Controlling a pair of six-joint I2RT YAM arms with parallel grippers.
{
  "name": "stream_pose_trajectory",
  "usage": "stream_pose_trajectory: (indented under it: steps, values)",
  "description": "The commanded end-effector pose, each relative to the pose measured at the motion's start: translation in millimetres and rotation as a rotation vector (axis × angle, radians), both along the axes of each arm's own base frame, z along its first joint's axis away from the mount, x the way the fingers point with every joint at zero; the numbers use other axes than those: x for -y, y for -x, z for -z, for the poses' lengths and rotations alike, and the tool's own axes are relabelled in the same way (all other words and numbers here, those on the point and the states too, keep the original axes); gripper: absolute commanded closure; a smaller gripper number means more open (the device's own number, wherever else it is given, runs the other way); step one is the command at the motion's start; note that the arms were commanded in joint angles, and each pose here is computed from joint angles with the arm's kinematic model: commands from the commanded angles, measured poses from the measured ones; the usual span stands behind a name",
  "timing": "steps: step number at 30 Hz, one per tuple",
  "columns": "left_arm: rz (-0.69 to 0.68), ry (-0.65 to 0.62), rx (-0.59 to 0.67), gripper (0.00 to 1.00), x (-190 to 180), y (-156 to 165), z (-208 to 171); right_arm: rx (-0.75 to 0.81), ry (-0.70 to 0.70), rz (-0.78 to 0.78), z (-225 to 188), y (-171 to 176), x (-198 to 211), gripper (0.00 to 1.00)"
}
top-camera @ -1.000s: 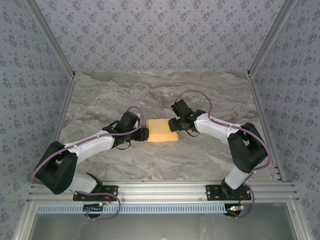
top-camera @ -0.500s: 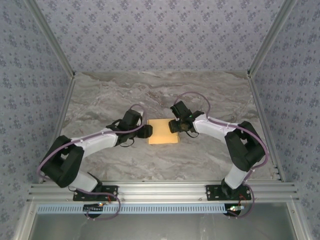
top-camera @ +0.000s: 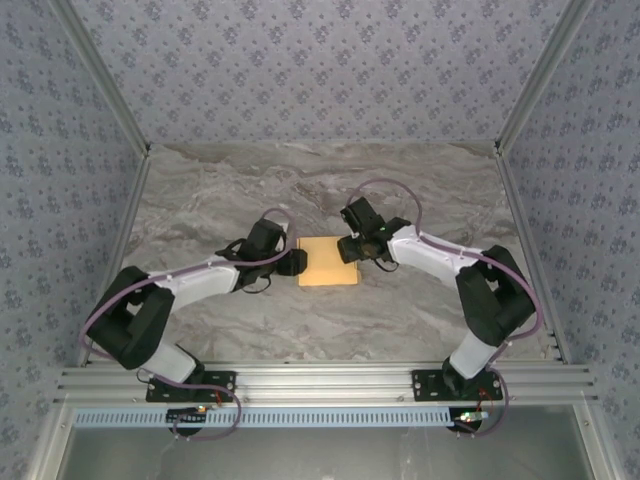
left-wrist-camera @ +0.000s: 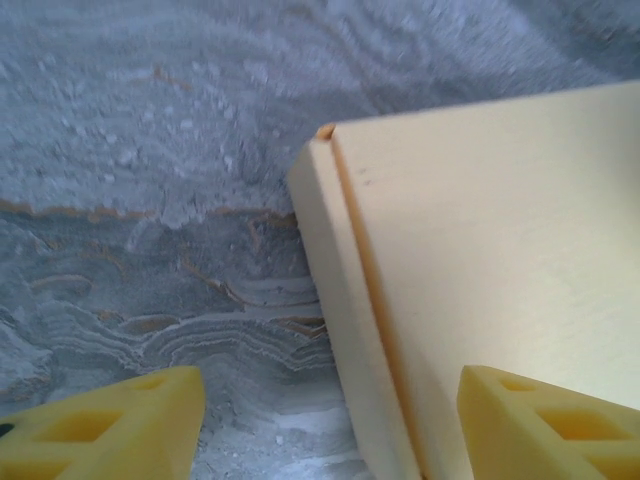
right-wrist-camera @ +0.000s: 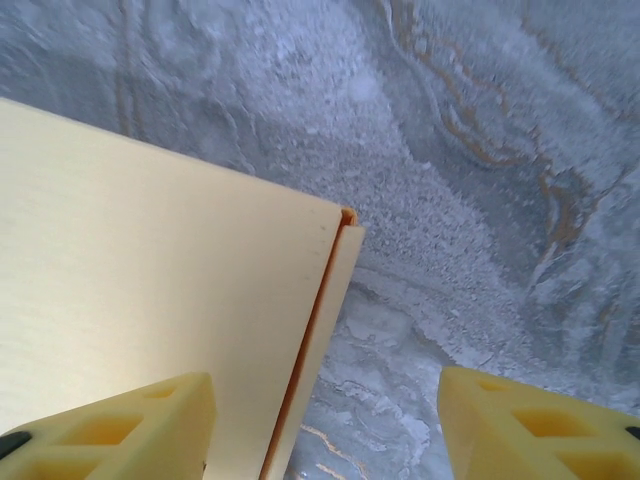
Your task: Fold the paper box
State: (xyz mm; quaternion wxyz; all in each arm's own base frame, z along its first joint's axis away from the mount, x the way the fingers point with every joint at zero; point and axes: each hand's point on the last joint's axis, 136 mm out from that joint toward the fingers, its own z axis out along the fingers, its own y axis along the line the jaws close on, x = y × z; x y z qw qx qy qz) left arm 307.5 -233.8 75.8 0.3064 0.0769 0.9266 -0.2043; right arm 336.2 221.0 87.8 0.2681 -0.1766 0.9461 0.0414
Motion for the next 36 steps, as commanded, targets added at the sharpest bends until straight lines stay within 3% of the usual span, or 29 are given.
stream_pose_trajectory:
  steps: [1, 4, 9, 19, 26, 36]
  values:
    - [-0.020, 0.026, 0.108, 0.30, -4.3, -9.9, -36.4, 0.060, -0.026, -0.043, -39.4, 6.9, -3.1, 0.36]
    - [-0.005, 0.020, 0.150, 0.28, -3.9, -17.1, -50.5, 0.052, -0.040, -0.058, -41.2, 21.2, 0.5, 0.35]
    - [0.098, 0.046, 0.110, 0.27, 15.5, -31.7, -54.5, -0.032, -0.076, -0.144, -26.7, 66.7, -5.0, 0.35]
    - [0.329, 0.000, -0.006, 0.28, 65.0, -70.3, -28.9, -0.200, -0.293, -0.343, -4.0, 140.6, -49.5, 0.35]
    - [0.395, 0.053, -0.175, 0.34, 77.6, -73.5, -4.4, -0.263, -0.321, -0.351, 21.0, 135.3, -66.5, 0.35]
    - [0.377, 0.145, -0.244, 0.41, 65.8, -49.4, -0.3, -0.254, -0.368, -0.286, 15.9, 95.6, -51.7, 0.36]
